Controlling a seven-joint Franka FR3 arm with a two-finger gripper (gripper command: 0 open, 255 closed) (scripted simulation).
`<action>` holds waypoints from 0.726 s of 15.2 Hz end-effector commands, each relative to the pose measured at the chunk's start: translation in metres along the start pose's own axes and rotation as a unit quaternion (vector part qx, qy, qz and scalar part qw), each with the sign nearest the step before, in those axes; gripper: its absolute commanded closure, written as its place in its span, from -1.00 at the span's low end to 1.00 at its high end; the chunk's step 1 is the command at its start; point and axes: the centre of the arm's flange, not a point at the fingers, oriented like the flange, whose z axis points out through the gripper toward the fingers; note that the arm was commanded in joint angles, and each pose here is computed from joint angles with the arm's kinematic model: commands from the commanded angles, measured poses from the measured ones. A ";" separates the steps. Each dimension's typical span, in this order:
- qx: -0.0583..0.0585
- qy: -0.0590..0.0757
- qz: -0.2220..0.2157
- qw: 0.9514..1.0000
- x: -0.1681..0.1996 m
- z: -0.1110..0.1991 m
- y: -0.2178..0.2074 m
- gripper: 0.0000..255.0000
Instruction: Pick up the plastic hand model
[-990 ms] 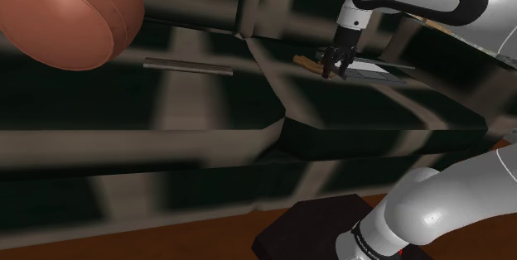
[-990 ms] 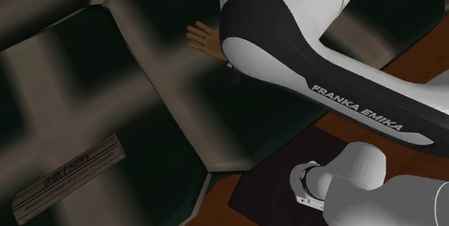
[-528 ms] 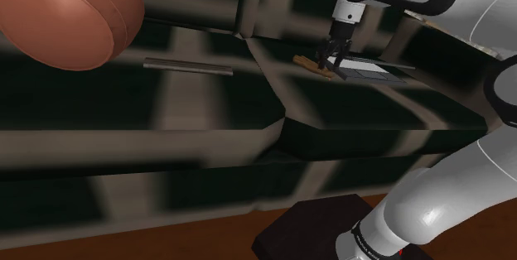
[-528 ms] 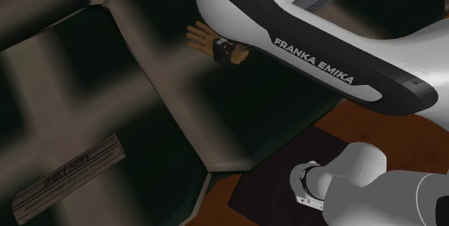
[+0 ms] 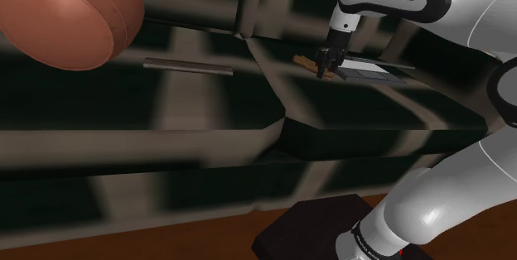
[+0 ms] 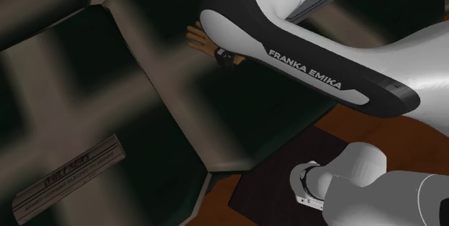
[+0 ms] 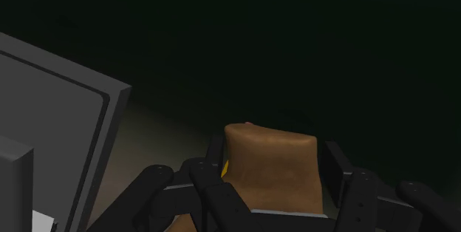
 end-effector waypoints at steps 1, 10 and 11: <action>0.000 0.000 0.000 1.000 0.000 0.000 0.000 1.00; 0.000 0.000 0.000 1.000 0.000 -0.010 0.000 1.00; 0.000 0.000 0.000 1.000 -0.001 -0.015 0.000 1.00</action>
